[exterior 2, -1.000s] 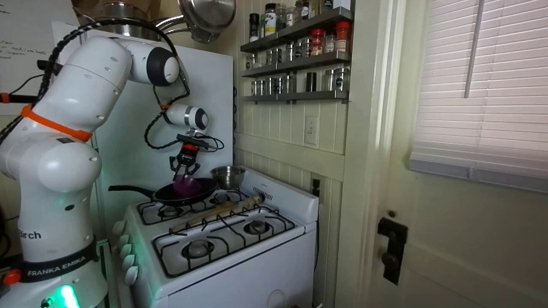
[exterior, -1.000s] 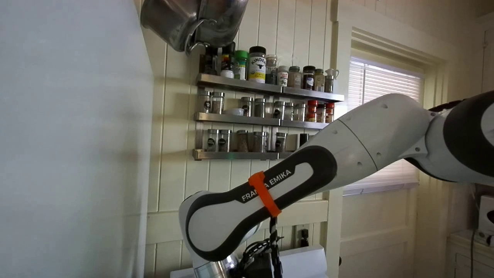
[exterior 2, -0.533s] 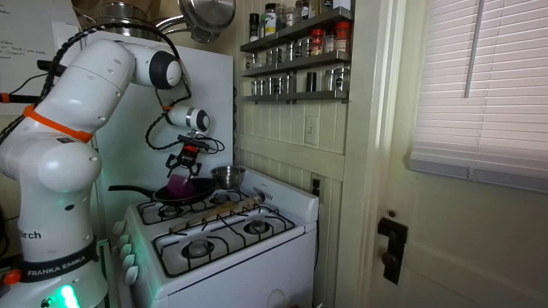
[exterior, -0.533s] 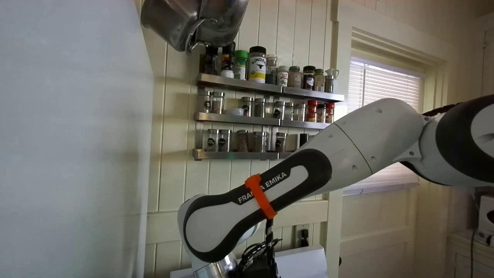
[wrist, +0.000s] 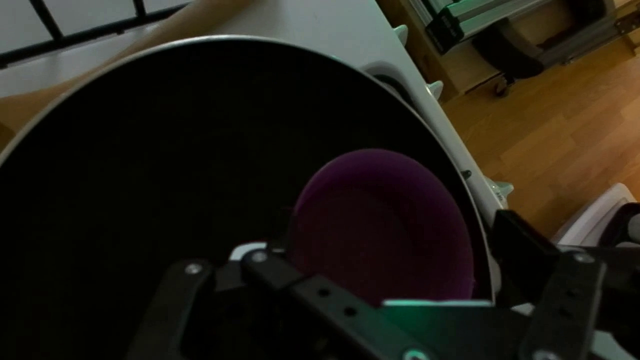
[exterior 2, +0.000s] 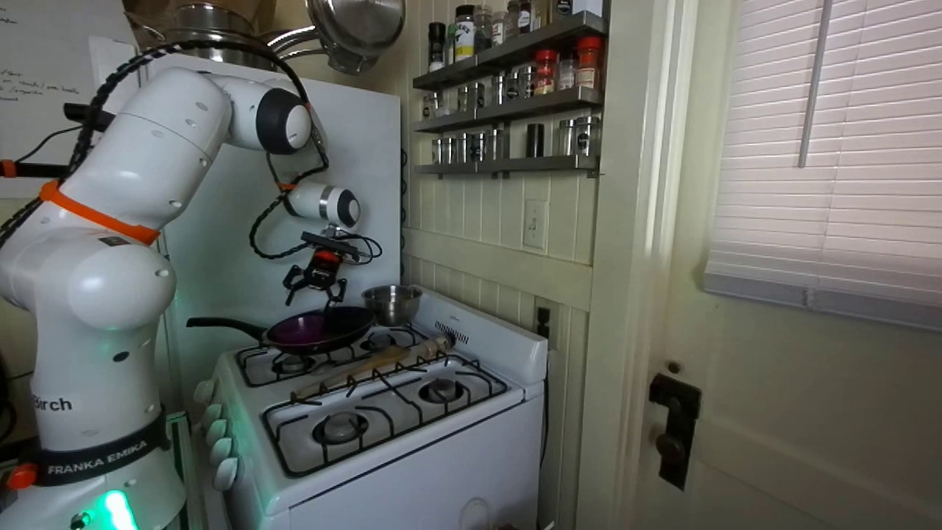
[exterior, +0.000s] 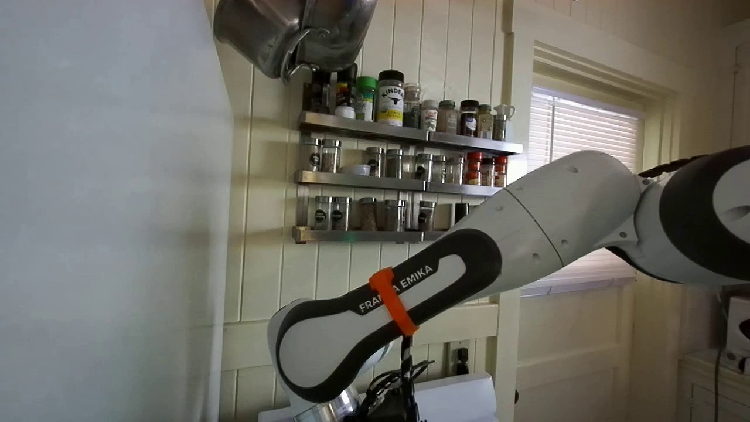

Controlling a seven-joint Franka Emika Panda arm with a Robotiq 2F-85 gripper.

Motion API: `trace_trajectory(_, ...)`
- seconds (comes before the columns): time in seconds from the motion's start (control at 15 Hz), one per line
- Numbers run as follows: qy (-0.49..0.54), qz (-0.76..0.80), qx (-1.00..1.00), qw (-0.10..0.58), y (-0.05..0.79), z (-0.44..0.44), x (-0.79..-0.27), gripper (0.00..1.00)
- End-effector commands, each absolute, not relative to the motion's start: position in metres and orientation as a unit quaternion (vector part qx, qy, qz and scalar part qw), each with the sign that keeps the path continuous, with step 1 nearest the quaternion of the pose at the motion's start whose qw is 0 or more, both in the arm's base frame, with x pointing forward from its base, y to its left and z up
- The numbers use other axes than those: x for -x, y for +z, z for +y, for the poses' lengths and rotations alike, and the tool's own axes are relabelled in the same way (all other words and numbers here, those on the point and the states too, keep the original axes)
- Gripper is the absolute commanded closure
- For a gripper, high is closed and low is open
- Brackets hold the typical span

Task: Put the purple bowl on the pan then move the silver bowl to the right.

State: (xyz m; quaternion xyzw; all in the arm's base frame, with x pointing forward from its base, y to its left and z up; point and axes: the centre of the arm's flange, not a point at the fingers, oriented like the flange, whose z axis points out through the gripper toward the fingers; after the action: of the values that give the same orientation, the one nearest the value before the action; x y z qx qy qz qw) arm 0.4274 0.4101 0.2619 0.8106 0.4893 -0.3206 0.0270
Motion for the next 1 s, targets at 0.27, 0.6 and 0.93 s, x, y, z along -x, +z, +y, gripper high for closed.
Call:
trace_trajectory(0.27, -0.231, 0.344, -0.907, 0.075, 0.301, 0.381, -0.399, 0.0)
trace_trajectory(0.6, -0.165, 0.242, -0.952, 0.089, 0.33, 0.357, -0.38, 0.0)
trace_trajectory(0.93, -0.11, 0.13, -0.979, 0.109, 0.348, 0.337, -0.372, 0.0)
